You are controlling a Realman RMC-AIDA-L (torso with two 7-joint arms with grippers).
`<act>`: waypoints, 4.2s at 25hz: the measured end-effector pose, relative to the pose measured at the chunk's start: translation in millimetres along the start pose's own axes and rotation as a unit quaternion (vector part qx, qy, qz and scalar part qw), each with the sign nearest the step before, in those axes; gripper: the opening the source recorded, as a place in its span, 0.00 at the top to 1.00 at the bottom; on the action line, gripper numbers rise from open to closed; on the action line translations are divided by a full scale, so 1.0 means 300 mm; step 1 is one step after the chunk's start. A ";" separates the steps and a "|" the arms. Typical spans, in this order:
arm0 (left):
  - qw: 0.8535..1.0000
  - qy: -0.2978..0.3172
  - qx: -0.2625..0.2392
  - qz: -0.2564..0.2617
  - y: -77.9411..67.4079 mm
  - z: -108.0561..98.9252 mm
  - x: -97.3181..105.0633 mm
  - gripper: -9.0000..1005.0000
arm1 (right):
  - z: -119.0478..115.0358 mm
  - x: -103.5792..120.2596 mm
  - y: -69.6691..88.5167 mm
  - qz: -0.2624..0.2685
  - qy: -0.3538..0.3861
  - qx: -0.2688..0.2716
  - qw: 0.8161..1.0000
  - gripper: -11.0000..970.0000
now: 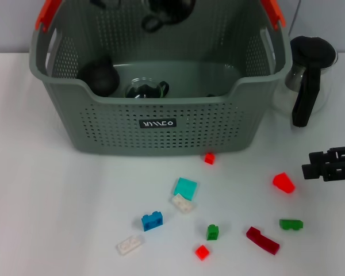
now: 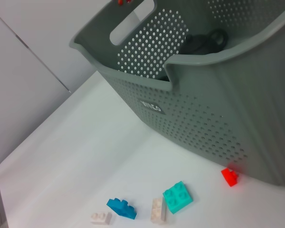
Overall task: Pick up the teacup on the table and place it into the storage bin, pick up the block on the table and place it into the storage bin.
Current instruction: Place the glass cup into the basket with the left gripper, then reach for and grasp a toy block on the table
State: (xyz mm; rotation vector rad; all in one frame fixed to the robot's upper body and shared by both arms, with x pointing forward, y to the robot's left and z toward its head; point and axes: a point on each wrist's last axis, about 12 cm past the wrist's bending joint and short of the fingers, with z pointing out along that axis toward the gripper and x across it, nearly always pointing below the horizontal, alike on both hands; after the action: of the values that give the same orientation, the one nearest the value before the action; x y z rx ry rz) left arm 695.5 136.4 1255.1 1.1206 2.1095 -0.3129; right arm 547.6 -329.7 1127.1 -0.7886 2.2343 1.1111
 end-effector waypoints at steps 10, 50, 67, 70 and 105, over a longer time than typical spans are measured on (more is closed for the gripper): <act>0.992 0.037 -0.106 0.054 -0.070 0.176 0.033 0.95 | 0.006 0.001 0.001 -0.001 0.000 -0.001 1.000 0.29; 0.987 0.065 -0.119 0.082 -0.147 0.295 0.160 0.87 | 0.024 -0.003 0.000 -0.009 0.003 -0.002 1.000 0.29; 0.988 -0.106 -0.099 -0.059 -0.059 -0.040 -0.005 0.35 | 0.013 -0.004 -0.001 -0.015 0.003 -0.001 1.000 0.29; 0.980 -0.180 0.005 -0.082 -0.075 -0.155 -0.003 0.30 | 0.014 -0.009 -0.001 -0.021 0.003 -0.001 1.000 0.29; 0.953 0.134 0.232 0.142 -0.413 0.002 0.452 0.32 | 0.039 0.015 0.031 -0.052 0.018 -0.041 0.998 0.29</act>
State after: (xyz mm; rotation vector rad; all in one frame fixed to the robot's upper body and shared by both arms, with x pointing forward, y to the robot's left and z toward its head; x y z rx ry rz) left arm 547.5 147.2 1147.0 1.8100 2.1209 -0.5654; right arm 540.2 -316.6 1123.0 -0.9565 2.1617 1.1533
